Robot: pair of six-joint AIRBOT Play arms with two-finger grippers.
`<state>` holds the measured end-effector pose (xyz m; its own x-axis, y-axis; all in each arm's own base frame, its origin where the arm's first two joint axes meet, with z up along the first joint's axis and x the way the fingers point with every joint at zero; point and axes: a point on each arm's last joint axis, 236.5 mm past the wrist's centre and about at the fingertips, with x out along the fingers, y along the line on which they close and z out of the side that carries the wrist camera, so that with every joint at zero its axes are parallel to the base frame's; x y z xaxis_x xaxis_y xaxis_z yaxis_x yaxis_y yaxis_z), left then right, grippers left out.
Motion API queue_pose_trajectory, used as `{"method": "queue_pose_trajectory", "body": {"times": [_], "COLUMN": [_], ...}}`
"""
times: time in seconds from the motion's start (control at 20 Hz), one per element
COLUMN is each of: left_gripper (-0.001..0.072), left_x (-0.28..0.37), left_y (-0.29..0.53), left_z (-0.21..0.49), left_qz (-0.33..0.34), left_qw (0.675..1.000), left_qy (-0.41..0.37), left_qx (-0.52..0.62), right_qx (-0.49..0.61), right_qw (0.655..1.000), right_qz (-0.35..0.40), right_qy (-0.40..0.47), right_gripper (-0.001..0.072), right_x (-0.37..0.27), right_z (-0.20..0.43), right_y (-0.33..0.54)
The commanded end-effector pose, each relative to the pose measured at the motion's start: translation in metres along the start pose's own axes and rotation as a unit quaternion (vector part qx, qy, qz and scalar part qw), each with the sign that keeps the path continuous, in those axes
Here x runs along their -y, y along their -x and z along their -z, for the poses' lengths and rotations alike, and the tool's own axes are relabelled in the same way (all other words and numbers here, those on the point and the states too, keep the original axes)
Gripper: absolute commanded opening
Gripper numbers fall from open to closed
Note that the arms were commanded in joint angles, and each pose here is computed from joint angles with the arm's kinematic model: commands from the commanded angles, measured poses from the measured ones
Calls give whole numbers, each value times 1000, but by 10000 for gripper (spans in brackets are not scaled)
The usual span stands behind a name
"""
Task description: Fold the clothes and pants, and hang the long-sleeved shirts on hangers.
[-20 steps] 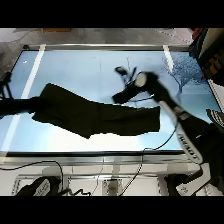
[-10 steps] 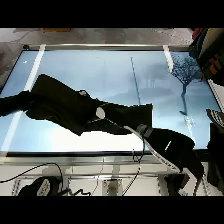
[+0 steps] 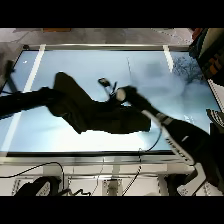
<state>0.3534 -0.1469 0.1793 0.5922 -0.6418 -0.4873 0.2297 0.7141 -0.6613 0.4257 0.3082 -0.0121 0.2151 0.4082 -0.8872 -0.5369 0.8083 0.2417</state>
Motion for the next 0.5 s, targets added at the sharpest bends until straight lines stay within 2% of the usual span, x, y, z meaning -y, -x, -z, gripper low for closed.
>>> {"method": "queue_pose_trajectory", "body": {"times": [0.0, 0.1, 0.2, 0.25, 0.35, 0.4, 0.45], "left_gripper": [17, 17, 24, 111, 667, 697, 698], "left_x": [68, 110, 138, 149, 166, 172, 175], "left_y": [-61, -105, -147, -163, -185, -190, -192], "left_z": [20, 40, 76, 101, 156, 178, 191], "left_qz": [71, 106, 112, 115, 122, 125, 128], "left_qw": [997, 994, 993, 992, 990, 988, 987], "left_qy": [-21, -16, -34, -42, -61, -69, -74], "left_qx": [-1, 13, 19, 8, -34, -53, -64], "right_qx": [-12, 30, 62, 74, 95, 101, 102], "right_qw": [997, 992, 983, 978, 966, 960, 955], "right_qz": [69, 98, 125, 138, 163, 174, 182], "right_qy": [-34, -80, -119, -137, -174, -193, -211], "right_gripper": [38, 38, 39, 39, 39, 39, 38], "right_x": [93, 135, 167, 181, 210, 225, 238], "right_z": [19, 22, 33, 40, 55, 64, 74], "right_y": [94, 154, 204, 224, 257, 269, 276]}}
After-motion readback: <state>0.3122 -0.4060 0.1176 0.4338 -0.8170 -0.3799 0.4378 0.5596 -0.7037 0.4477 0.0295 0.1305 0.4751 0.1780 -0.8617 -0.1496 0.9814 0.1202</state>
